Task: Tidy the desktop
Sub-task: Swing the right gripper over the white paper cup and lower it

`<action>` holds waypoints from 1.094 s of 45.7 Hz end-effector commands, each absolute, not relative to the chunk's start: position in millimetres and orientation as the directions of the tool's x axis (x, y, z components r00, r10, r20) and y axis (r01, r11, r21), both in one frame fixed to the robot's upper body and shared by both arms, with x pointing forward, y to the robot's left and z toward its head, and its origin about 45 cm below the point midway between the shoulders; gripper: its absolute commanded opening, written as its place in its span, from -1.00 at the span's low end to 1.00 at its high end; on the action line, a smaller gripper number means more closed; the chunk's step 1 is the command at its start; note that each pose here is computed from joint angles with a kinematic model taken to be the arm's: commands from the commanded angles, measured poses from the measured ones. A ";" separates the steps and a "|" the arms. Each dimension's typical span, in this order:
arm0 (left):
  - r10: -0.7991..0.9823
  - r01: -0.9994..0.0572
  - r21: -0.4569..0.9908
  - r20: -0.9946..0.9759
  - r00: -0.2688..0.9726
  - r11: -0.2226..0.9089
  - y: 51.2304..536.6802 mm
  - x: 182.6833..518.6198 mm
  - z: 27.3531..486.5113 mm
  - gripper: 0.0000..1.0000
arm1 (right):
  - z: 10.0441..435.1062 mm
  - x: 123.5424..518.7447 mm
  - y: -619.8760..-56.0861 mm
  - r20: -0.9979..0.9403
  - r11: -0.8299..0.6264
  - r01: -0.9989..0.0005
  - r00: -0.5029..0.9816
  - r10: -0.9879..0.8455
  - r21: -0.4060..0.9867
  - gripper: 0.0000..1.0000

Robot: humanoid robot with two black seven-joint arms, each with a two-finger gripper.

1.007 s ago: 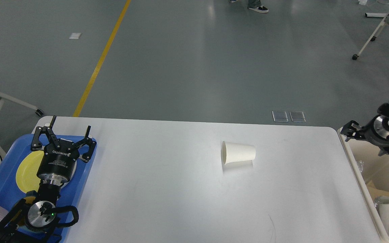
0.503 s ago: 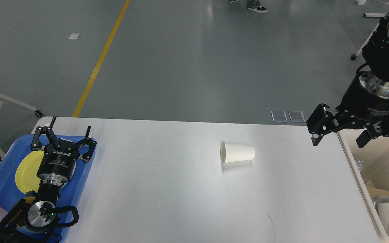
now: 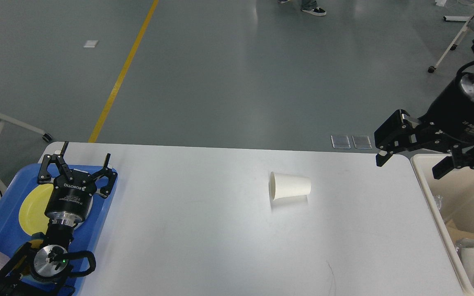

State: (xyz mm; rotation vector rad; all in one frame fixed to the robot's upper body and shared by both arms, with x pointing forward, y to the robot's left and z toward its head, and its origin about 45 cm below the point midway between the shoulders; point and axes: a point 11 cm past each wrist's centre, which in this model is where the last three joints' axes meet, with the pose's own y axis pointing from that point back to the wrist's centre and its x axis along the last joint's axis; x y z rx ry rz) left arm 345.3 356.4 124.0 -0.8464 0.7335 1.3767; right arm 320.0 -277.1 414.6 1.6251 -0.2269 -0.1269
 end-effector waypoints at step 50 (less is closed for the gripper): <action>0.523 -0.997 -0.082 -0.849 0.072 0.003 356.4 345.5 124.2 0.92 | 113.7 409.4 -192.2 -0.167 -0.334 -0.346 0.432 -0.886 0.877 0.99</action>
